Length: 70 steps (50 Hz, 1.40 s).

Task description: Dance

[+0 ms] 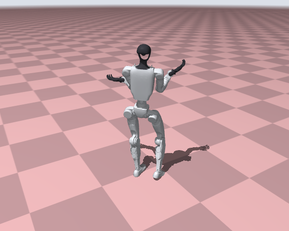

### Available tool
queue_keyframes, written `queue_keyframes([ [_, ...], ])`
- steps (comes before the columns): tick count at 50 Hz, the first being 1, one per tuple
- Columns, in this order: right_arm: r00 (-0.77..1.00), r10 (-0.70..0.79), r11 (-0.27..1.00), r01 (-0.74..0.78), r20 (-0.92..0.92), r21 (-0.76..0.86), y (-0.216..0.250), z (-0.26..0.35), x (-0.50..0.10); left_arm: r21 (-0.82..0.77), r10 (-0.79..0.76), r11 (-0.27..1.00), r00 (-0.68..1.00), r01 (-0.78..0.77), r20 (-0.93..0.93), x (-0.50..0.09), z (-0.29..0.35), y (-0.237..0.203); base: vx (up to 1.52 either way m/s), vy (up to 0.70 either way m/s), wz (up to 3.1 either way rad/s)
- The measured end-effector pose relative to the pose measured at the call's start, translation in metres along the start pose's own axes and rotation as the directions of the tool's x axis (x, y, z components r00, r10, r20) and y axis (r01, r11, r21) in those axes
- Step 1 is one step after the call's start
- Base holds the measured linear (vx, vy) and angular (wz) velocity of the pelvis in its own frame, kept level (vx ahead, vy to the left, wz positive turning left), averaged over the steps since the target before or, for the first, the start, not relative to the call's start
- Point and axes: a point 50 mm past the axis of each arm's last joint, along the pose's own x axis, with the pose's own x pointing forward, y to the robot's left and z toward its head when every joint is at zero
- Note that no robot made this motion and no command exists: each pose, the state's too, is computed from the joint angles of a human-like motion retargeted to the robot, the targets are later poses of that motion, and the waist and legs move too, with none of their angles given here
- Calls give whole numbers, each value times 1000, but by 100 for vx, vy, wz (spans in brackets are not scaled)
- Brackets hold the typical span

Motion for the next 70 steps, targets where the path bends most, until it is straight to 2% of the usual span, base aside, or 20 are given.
queue_keyframes([
  [5, 972, -171, 984, 161, -158, -77, -49, -9, -31, 190, 151, 970, 988, -154, 31, 9, 13, 51, 17, -1, 6],
  [11, 958, -191, 959, 136, -213, -250, -106, 28, -42, 398, -104, 913, 994, 86, 26, 44, 29, 31, 4, -10, -150],
  [15, 932, -198, 891, 42, -304, -453, -152, 68, -46, 650, -324, 632, 906, 421, -273, 65, 46, 28, 0, -2, -67],
  [20, 713, -299, 759, -225, -634, -611, -201, 117, -95, 700, -257, 150, 711, 698, -654, 45, 89, 47, 7, -18, -45],
  [22, 573, -360, 738, -307, -736, -601, -212, 136, -130, 652, -222, 82, 651, 754, -726, 24, 95, 60, 15, -56, -44],
  [25, 351, -447, 788, -282, -823, -548, -216, 160, -201, 589, -215, 96, 594, 803, -775, -21, 92, 84, -2, 64, 6],
  [28, 299, -454, 856, -115, -839, -504, -209, 160, -239, 656, -306, 168, 672, 735, -674, -44, 85, 90, -1, 20, 8],
  [32, 543, -453, 878, 136, -707, -458, -195, 97, -221, 835, -499, 261, 808, 484, -313, -34, 61, 53, -21, -28, 27],
  [36, 831, -308, 926, 150, -464, -348, -190, 63, -80, 876, -582, 463, 791, 134, 187, 33, 74, -13, -32, -53, -89],
  [40, 964, -182, 941, 113, -194, -320, -167, 67, 48, 791, -587, 612, 669, -4, 457, 112, 111, -81, -4, 38, -26],
  [45, 981, -187, 820, 188, 58, -541, -162, 129, 167, 874, -555, 473, 732, -113, 395, 205, 159, -136, -1, 21, 45],
  [48, 952, -266, 660, 293, 150, -691, -163, 213, 205, 961, -513, 152, 812, -232, 277, 230, 198, -152, -1, -23, 96],
  [51, 878, -424, 432, 411, 222, -802, -172, 262, 197, 919, -315, -58, 881, -390, 354, 236, 221, -135, 7, -46, 85],
  [53, 782, -455, 292, 583, 426, -758, -182, 278, 183, 882, -277, 16, 846, -471, 456, 236, 212, -126, -21, -33, 68],
  [55, 660, -365, 308, 751, 656, -584, -178, 281, 173, 861, -340, 260, 793, -438, 506, 232, 190, -134, -45, -4, 3],
  [58, 598, -409, 628, 733, 689, -263, -178, 219, 161, 655, -337, 732, 738, -184, 584, 214, 144, -148, -66, -33, -39],
  [60, 748, -436, 806, 572, 500, -153, -177, 146, 148, 424, -288, 905, 781, 34, 553, 197, 105, -147, -49, -36, 144],
  [62, 918, -350, 915, 378, 189, -141, -173, 85, 128, 293, -344, 923, 874, 248, 344, 179, 57, -143, -56, -31, 208],
  [65, 941, -248, 960, 206, -230, -191, -175, 36, 62, 239, -462, 855, 886, 459, -49, 131, -13, -124, -47, -37, 206],
  [70, 774, -289, 953, 287, -563, -96, -170, -1, -62, 132, -305, 894, 797, 428, -521, 9, -92, -50, -35, -26, 108],
])
